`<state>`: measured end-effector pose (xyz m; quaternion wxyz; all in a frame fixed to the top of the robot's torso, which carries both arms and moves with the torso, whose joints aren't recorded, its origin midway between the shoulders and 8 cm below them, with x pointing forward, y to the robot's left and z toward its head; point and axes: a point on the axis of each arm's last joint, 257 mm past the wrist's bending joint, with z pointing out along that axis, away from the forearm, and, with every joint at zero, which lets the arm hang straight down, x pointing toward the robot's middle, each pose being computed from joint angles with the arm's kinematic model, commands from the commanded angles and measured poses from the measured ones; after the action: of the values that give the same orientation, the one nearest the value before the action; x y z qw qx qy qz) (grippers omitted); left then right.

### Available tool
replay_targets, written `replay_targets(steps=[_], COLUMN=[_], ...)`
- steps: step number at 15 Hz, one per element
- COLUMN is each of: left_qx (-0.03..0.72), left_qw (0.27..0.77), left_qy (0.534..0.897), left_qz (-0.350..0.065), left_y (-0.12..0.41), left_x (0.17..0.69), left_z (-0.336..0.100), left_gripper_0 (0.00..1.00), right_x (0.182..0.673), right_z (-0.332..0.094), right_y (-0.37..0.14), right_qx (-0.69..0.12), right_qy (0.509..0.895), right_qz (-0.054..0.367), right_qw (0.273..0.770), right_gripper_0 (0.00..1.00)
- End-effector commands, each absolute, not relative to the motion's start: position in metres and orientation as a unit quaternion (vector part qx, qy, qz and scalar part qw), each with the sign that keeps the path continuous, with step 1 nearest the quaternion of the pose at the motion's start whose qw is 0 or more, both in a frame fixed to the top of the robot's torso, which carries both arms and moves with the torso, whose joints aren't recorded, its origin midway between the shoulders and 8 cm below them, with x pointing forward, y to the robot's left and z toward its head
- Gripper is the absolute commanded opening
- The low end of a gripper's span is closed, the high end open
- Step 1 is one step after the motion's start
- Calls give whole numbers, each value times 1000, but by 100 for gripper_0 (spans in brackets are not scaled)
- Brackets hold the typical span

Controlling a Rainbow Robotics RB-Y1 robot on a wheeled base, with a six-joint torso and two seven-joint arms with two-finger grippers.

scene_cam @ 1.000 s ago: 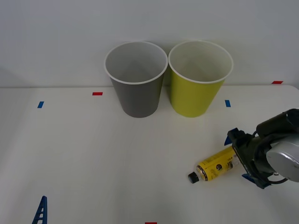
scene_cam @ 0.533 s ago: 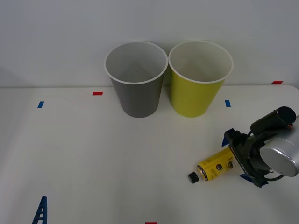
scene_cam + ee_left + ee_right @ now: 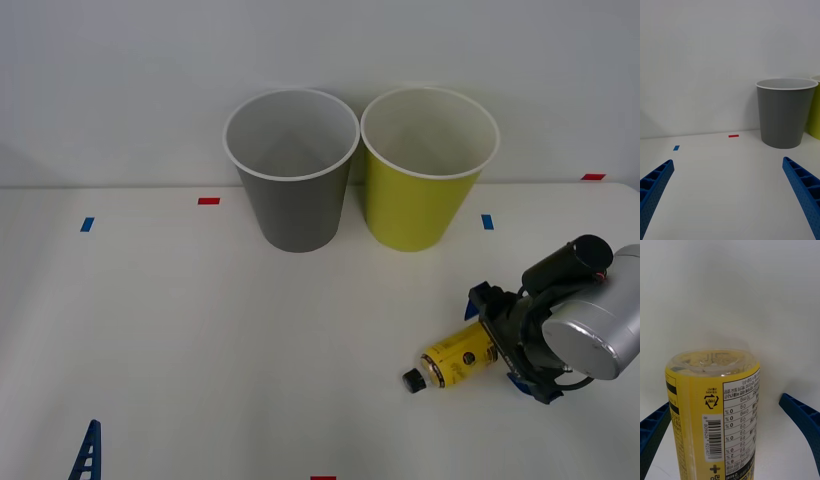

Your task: Put cans in the gray bin and PET bottles in the light green bin.

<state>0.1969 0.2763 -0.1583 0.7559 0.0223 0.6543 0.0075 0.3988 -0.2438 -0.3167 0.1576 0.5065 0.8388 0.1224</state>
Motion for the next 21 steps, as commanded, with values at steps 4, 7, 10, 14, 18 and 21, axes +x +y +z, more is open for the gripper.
replay_targets(steps=[4,7,10,14,18,21], left_qx=[22,22,22,22,22,22], left_qw=[756,756,756,756,756,756], left_qy=[654,654,654,654,654,654], left_qz=[8,8,8,8,8,8], left_y=[276,276,276,276,276,276], left_x=[197,197,197,197,197,197], left_z=[-158,-158,-158,-158,-158,-158], left_gripper_0=[100,100,100,100,100,100], right_x=[400,402,409,410,410,405], right_z=[-317,-315,-317,-315,-315,-317], right_y=[-241,-240,-241,-240,-240,-244], right_qx=[502,502,508,504,501,499], right_qy=[841,840,838,840,842,845], right_qz=[126,127,126,127,125,111], right_qw=[161,161,156,155,157,155], right_gripper_0=[100,100,100,0,0,0])
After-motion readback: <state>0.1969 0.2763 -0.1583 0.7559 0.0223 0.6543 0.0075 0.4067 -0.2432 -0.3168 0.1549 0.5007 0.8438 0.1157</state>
